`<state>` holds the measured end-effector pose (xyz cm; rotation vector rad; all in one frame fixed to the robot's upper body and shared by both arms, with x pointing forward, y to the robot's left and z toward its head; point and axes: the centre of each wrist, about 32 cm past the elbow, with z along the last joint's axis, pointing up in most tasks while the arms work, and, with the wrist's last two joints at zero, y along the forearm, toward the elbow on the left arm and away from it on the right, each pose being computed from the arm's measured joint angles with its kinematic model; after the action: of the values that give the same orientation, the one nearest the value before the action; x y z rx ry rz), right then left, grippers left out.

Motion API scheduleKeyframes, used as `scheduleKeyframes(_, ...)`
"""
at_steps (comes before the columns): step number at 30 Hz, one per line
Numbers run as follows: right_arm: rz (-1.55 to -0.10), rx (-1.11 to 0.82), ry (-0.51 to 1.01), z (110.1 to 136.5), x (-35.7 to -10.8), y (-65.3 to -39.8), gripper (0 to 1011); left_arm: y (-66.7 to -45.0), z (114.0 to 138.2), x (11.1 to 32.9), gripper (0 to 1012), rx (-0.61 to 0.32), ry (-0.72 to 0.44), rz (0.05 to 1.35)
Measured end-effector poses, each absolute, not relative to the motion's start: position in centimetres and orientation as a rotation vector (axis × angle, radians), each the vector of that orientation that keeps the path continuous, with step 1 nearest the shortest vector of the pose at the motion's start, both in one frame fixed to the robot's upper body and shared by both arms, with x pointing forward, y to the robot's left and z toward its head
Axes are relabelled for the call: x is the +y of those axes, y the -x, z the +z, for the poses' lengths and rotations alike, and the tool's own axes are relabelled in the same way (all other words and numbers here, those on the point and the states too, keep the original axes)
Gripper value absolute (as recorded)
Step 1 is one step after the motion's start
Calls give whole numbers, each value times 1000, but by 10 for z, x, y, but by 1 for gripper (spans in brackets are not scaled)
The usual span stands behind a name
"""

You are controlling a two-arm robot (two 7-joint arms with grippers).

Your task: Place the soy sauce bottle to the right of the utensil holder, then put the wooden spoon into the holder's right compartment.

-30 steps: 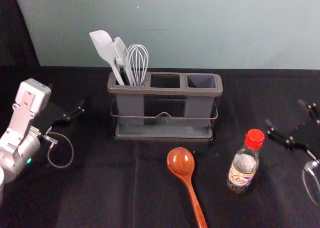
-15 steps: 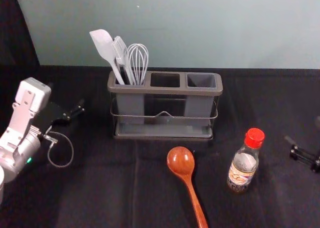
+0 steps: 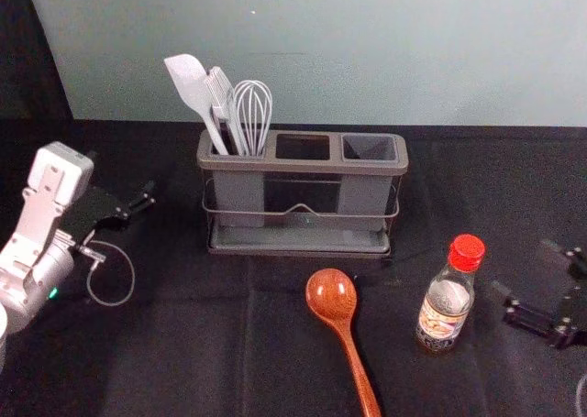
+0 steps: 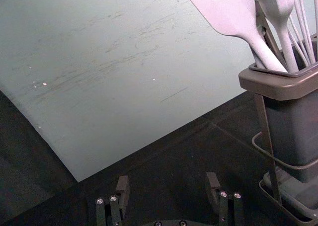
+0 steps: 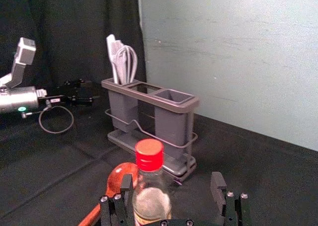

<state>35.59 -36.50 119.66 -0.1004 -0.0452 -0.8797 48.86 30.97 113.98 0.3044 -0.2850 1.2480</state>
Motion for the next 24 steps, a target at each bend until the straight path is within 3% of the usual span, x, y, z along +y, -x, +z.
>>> scheduleKeyframes(24,-898,-84,28,1172,-312,-400,1003,-489,1140,310,1005,-285,-304,1248)
